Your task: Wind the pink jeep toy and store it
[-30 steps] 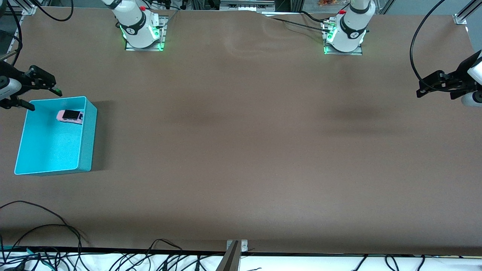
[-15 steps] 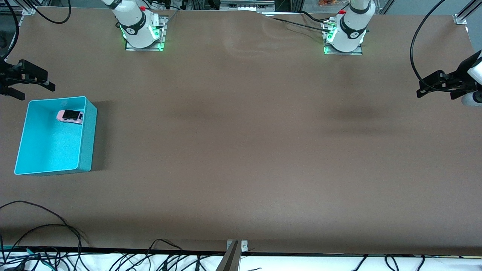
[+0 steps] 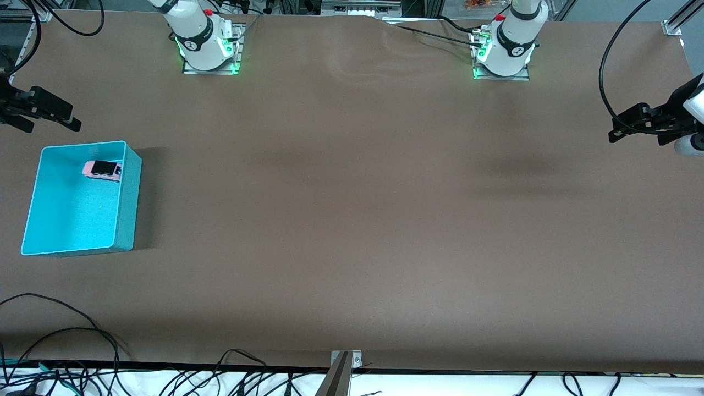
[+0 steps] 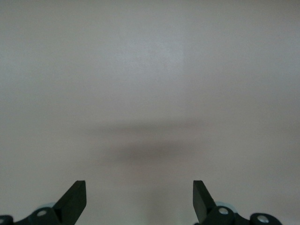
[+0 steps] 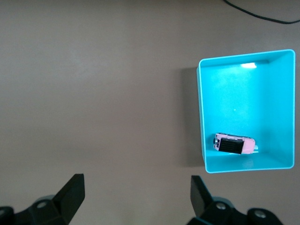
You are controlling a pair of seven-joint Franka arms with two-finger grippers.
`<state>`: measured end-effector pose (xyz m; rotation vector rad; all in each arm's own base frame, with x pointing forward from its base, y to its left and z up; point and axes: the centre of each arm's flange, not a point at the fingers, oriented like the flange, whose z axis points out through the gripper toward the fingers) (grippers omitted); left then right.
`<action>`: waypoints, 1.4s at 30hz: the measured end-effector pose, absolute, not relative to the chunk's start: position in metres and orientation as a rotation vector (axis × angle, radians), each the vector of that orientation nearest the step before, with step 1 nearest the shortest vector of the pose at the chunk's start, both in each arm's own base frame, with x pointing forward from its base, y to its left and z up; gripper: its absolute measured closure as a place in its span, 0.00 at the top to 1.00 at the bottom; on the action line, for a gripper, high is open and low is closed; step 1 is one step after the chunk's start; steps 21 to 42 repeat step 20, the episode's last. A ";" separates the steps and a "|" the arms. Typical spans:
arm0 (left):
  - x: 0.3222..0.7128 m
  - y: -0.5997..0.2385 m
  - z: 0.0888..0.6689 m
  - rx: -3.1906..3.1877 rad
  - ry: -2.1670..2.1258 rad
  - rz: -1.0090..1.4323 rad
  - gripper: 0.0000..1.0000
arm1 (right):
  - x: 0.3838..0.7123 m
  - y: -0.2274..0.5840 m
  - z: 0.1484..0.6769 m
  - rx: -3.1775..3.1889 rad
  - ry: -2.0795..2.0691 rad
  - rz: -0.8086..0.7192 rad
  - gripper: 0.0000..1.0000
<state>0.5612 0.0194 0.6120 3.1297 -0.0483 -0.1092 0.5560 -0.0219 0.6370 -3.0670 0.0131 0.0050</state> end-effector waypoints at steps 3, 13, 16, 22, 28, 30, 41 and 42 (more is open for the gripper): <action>0.561 0.019 0.612 3.130 -0.048 -0.109 1.00 | 0.555 -0.022 0.643 -3.068 0.017 -0.003 1.00; 0.561 0.020 0.612 3.130 -0.047 -0.109 1.00 | 0.552 -0.021 0.656 -3.068 0.013 -0.010 1.00; 0.561 0.020 0.612 3.130 -0.047 -0.109 1.00 | 0.552 -0.016 0.657 -3.071 0.002 -0.010 1.00; 0.561 0.020 0.613 3.130 -0.047 -0.105 1.00 | 0.552 -0.009 0.656 -3.090 -0.014 -0.007 1.00; 0.561 0.020 0.613 3.130 -0.047 -0.105 1.00 | 0.552 -0.009 0.656 -3.090 -0.014 -0.007 1.00; 0.561 0.020 0.613 3.130 -0.047 -0.105 1.00 | 0.552 -0.009 0.656 -3.090 -0.014 -0.007 1.00; 0.561 0.020 0.613 3.130 -0.047 -0.105 1.00 | 0.552 -0.009 0.656 -3.090 -0.014 -0.007 1.00; 0.561 0.020 0.613 3.130 -0.047 -0.105 1.00 | 0.552 -0.009 0.656 -3.090 -0.014 -0.007 1.00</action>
